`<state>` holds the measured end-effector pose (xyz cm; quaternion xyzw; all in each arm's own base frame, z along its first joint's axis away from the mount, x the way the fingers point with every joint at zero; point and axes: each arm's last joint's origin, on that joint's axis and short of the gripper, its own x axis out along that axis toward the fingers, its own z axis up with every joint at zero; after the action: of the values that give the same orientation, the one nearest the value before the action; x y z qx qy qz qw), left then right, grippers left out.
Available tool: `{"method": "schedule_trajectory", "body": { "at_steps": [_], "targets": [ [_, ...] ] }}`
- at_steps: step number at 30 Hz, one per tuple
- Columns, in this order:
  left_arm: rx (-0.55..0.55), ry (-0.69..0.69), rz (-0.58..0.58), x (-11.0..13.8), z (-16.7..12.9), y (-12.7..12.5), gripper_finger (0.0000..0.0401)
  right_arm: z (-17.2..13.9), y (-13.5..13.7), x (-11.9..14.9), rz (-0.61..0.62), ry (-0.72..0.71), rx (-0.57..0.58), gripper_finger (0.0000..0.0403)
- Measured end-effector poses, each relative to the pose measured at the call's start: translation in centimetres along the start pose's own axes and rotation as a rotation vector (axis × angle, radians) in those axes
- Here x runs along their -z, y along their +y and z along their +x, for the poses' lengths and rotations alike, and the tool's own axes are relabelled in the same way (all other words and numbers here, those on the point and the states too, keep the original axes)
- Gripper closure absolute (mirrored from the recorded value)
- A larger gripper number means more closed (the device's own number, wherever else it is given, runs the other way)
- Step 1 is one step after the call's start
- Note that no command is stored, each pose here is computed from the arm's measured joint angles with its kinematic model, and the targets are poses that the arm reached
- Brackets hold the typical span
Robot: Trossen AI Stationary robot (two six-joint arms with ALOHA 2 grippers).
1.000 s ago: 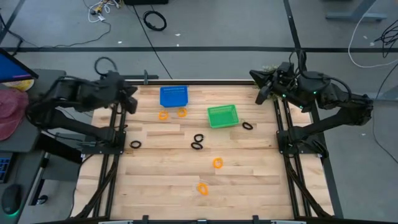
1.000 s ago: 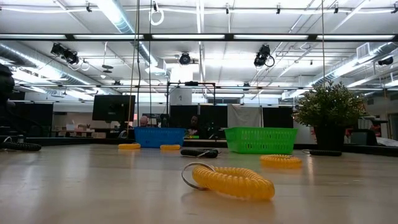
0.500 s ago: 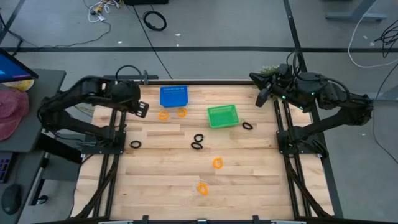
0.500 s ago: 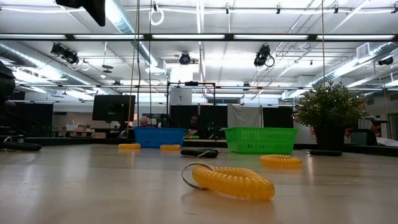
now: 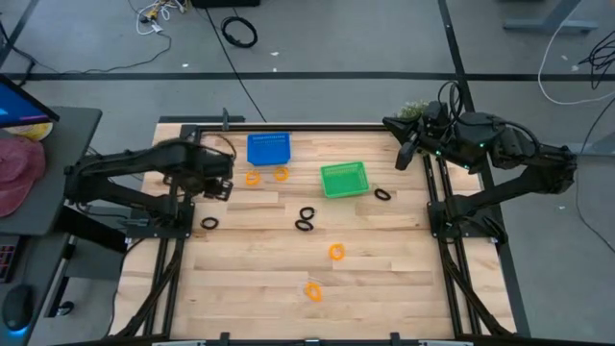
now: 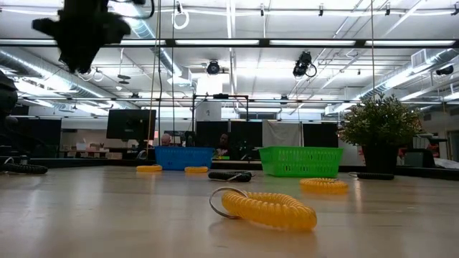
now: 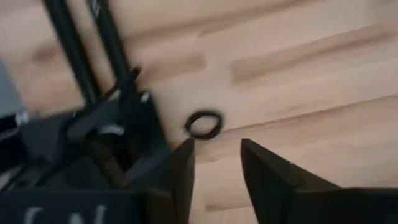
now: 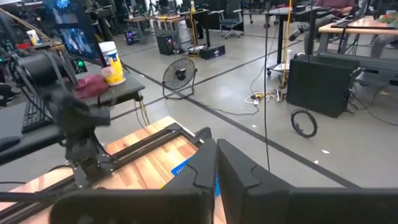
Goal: Sort spring keychains
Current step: Put the black spring keychain into the green bin
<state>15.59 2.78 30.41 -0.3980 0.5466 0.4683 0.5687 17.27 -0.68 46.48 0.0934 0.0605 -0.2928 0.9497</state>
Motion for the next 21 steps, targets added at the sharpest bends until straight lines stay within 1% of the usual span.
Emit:
{"method": "schedule_trajectory", "body": {
  "at_steps": [3, 5, 7, 10, 12, 17, 18, 21],
  "targets": [
    [-0.066, 0.082, -0.043, 0.5, 2.5, 0.2, 0.0231, 0.0, 0.0, 0.0, 0.000, 0.000, 0.000, 0.0385],
    [-0.080, 0.126, -0.038, 0.9, 4.0, 0.2, 0.0214, 0.0, 0.0, 0.0, 0.000, 0.000, 0.000, 0.0385],
    [-0.052, 0.175, -0.009, 1.2, 5.4, -0.1, 0.0199, 0.0, 0.0, 0.0, 0.000, 0.000, 0.000, 0.0385],
    [0.021, 0.228, 0.024, 1.9, 7.2, -0.8, 0.0181, 0.0, 0.0, 0.0, 0.002, 0.001, 0.000, 0.0385],
    [0.047, 0.234, 0.032, 2.4, 8.3, -1.1, 0.0172, 0.0, 0.0, 0.1, 0.002, 0.005, 0.000, 0.0385],
    [0.021, 0.235, -0.051, 3.4, 10.7, -1.0, 0.0170, 0.0, 0.0, 0.2, -0.001, 0.019, -0.022, 0.0385],
    [0.019, 0.227, -0.061, 3.4, 10.8, -1.0, 0.0173, 0.0, 0.0, 0.2, -0.001, 0.019, -0.022, 0.0385],
    [0.025, 0.147, -0.122, 3.3, 10.5, -1.3, 0.0183, 0.0, 0.0, 0.1, -0.001, 0.018, -0.023, 0.0385]
  ]
}}
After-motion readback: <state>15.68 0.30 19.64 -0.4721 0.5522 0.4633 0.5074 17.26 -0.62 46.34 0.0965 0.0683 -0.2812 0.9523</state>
